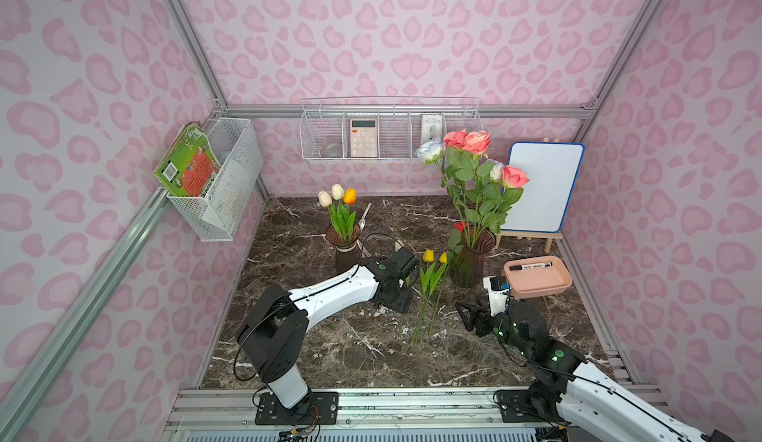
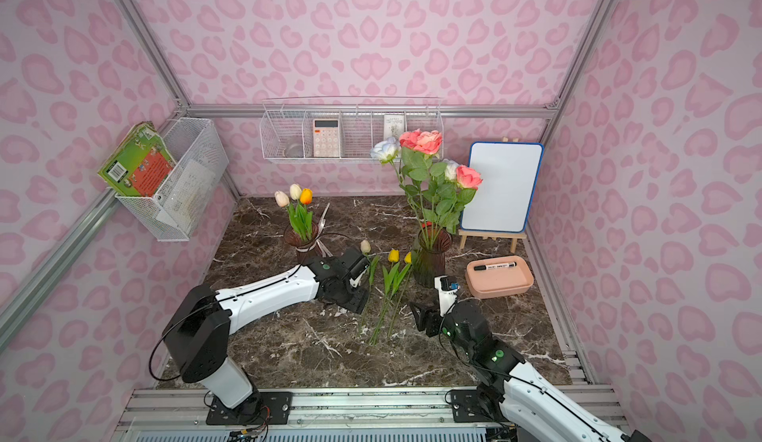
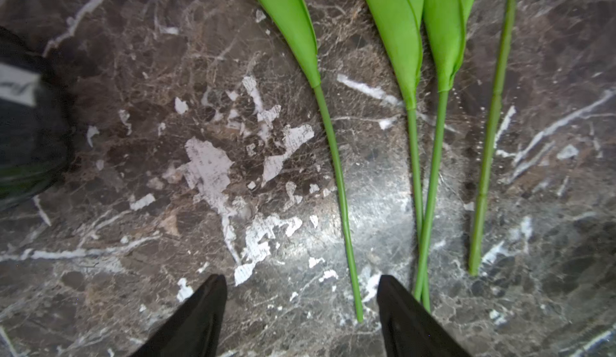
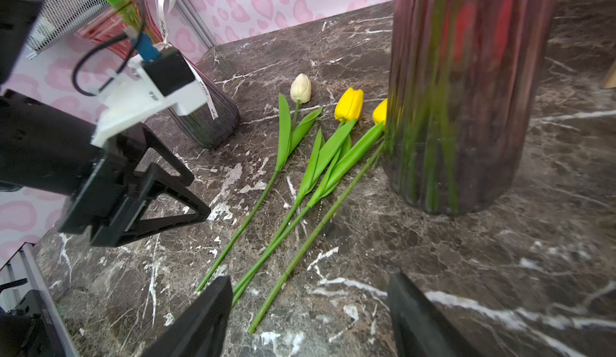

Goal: Arrange the flowers in different vases according to their variety
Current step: Pick up the flower at the center of the board.

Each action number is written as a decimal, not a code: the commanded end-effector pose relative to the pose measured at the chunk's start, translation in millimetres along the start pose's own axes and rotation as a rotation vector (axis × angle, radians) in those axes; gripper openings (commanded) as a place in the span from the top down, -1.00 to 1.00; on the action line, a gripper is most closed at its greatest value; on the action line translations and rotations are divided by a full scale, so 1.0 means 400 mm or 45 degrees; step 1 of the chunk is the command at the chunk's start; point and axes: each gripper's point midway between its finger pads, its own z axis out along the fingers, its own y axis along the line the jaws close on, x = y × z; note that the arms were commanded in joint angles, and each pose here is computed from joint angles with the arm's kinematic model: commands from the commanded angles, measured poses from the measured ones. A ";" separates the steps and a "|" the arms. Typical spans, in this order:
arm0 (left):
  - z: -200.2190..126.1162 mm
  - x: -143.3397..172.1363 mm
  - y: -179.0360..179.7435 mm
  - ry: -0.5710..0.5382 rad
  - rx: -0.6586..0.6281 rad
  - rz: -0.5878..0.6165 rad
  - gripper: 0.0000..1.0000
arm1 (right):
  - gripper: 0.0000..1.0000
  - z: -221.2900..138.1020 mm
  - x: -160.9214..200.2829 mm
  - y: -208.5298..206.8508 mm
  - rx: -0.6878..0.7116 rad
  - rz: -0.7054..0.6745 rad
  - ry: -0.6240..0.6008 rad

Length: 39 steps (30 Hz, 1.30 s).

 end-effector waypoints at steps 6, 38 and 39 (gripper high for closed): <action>0.069 -0.028 -0.022 0.082 -0.022 0.027 -0.29 | -0.51 -0.030 -0.014 -0.016 0.033 0.009 -0.064; 0.134 -0.010 0.040 0.145 -0.132 0.034 1.00 | -0.53 -0.050 -0.025 -0.014 -0.007 0.074 -0.128; 0.124 -0.011 0.045 0.132 -0.136 0.031 1.00 | -0.53 -0.048 -0.025 -0.012 -0.013 0.077 -0.128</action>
